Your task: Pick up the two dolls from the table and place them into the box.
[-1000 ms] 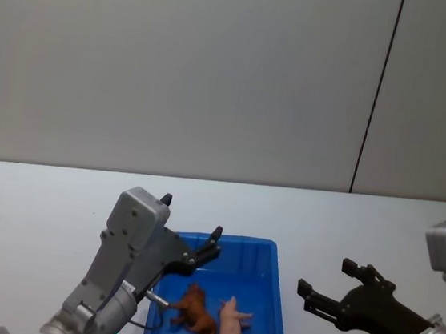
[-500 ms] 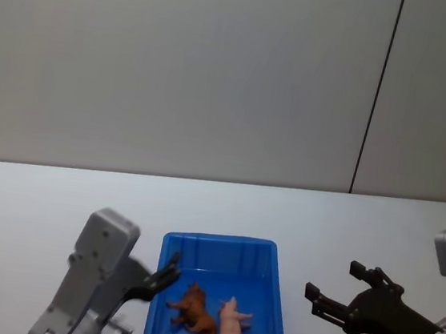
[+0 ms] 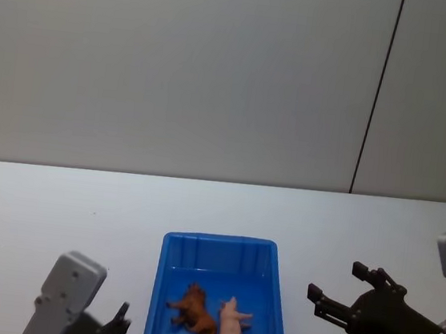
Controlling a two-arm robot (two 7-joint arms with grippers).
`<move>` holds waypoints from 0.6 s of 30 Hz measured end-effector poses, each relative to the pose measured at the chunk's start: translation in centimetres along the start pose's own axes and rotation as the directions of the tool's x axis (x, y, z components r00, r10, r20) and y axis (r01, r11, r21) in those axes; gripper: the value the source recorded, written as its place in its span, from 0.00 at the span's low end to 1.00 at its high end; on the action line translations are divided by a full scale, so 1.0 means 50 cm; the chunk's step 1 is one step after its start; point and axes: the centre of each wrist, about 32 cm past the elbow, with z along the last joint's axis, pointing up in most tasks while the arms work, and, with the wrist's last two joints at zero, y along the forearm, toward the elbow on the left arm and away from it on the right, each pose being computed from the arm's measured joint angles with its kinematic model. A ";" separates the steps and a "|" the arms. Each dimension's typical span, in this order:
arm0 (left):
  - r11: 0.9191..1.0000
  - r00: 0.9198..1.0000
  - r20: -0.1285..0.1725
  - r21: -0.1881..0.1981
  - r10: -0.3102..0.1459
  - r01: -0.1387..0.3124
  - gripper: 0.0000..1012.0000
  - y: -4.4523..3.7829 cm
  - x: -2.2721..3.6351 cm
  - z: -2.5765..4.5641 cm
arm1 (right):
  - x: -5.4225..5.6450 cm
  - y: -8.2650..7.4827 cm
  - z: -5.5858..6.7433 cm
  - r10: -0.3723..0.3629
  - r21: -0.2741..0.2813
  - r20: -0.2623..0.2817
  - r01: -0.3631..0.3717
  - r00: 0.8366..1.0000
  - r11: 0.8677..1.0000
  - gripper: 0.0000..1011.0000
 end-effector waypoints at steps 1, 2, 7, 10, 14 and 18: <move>1.000 1.000 0.001 0.010 0.002 -0.002 0.99 0.003 0.000 -0.004 | 0.000 0.000 0.000 0.000 0.000 0.000 0.000 1.000 1.000 0.99; 1.000 1.000 0.000 0.027 0.004 -0.004 0.99 0.007 0.000 -0.010 | 0.000 0.000 0.000 0.000 0.000 0.001 0.000 1.000 1.000 0.99; 0.998 1.000 -0.004 0.065 0.007 -0.006 0.99 0.016 0.000 -0.025 | 0.000 -0.001 0.000 -0.001 0.001 0.001 0.001 1.000 1.000 0.99; 0.996 1.000 -0.008 0.086 0.006 -0.005 0.99 0.018 0.001 -0.036 | 0.001 -0.001 0.000 -0.001 0.001 0.001 0.001 1.000 1.000 0.99; 0.995 1.000 -0.015 0.103 -0.002 0.004 0.99 0.018 0.002 -0.047 | 0.001 -0.001 0.000 -0.001 0.001 0.002 0.001 1.000 1.000 0.99; 0.993 0.999 -0.030 0.115 -0.017 0.021 0.99 0.015 0.002 -0.061 | 0.001 -0.002 0.000 -0.001 0.001 0.002 0.001 1.000 1.000 0.99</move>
